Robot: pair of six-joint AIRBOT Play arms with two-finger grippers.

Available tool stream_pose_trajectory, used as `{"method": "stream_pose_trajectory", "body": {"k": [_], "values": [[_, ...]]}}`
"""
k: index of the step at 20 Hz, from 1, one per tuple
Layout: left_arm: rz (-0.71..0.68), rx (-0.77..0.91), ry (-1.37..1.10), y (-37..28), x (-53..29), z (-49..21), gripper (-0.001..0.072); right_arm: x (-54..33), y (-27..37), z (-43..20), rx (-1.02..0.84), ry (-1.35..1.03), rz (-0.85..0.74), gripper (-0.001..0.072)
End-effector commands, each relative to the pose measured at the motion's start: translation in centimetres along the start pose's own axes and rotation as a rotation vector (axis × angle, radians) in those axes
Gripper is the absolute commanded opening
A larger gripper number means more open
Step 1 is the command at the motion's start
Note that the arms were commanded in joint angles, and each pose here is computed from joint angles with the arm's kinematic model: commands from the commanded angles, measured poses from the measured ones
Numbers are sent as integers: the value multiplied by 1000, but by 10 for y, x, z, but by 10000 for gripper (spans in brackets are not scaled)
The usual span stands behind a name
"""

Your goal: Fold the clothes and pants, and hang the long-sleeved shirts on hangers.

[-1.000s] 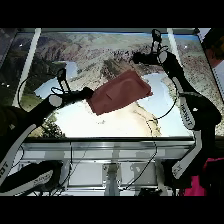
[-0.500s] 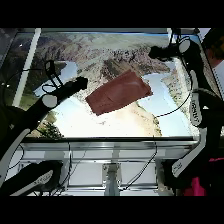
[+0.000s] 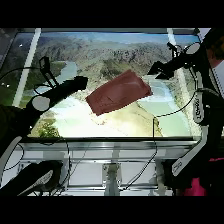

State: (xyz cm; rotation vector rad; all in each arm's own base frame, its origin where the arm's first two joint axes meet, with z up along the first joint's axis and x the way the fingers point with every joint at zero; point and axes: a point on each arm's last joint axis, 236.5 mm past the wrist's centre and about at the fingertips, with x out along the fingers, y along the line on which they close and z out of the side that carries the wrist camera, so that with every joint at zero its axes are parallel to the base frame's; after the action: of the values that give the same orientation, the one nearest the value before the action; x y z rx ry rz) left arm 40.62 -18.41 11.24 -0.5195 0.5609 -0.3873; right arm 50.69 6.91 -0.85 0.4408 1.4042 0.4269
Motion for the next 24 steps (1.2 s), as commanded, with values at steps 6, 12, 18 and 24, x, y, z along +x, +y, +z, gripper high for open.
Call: {"method": "stream_pose_trajectory", "body": {"k": [6, 12, 18, 24], "values": [[-20, 3, 67, -6, -3, -15, 505, 48, -26, -34, 60, 194, -59, 695], [-21, 3, 73, -6, -3, -17, 505, 62, -42, -48, 106, 267, -48, 689], [-22, 2, 77, -6, -3, -18, 505, 45, -61, -45, 167, 244, -10, 688], [-30, 2, 117, -8, -4, -27, 504, 49, -53, -45, 183, 251, 67, 687]]}}
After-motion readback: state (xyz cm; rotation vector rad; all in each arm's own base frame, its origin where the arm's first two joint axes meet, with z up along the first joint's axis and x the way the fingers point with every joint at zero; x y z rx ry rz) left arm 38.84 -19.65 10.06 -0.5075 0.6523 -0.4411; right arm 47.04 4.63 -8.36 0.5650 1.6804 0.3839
